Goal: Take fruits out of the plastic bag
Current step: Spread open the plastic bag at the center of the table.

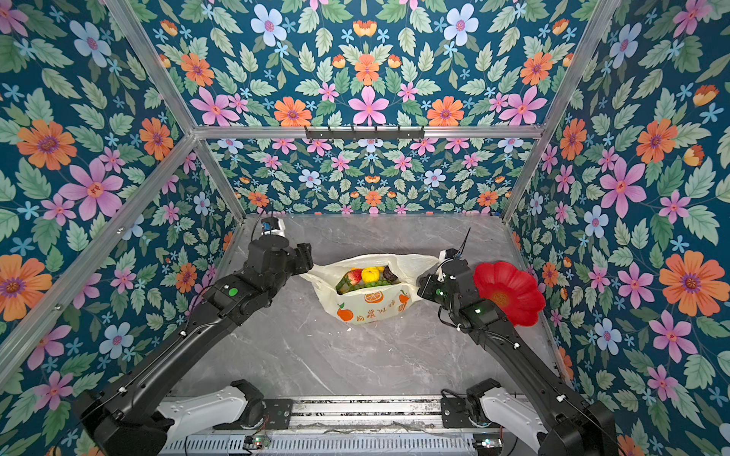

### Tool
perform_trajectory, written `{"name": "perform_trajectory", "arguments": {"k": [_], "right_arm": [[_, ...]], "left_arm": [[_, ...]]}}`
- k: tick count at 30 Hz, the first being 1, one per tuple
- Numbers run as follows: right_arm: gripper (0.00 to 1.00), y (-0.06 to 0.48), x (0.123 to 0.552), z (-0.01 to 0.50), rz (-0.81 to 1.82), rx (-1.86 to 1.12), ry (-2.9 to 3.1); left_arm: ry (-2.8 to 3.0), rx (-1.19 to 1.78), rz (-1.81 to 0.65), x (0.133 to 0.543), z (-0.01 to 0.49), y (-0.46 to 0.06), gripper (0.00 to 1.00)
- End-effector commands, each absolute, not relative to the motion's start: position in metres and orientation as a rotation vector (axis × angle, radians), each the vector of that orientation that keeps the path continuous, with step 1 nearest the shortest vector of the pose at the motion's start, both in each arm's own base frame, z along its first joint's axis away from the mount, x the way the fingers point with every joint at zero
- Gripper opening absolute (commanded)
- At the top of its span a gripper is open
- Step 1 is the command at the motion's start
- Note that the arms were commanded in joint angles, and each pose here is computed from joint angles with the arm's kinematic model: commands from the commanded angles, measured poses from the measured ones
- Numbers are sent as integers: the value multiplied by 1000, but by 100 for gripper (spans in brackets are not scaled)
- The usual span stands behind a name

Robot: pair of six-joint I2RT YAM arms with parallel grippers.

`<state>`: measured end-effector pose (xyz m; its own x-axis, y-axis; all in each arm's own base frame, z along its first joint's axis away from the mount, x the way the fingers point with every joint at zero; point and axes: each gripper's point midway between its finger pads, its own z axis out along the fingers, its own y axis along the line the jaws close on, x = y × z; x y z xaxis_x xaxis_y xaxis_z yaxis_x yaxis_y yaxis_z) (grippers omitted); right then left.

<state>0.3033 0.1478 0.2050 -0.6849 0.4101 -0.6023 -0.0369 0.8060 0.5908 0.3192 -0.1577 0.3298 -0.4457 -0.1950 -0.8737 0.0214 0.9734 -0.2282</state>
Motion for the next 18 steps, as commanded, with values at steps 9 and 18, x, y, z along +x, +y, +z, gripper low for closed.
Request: {"name": "perform_trajectory", "arguments": {"k": [9,18], "right_arm": [[0,147,303,210,730,254,2207],[0,146,300,214,731,243,2185]], "left_arm": [[2183,143,-51,308,303,-246,70],[2375,188,191,311,207,-249,77]]}}
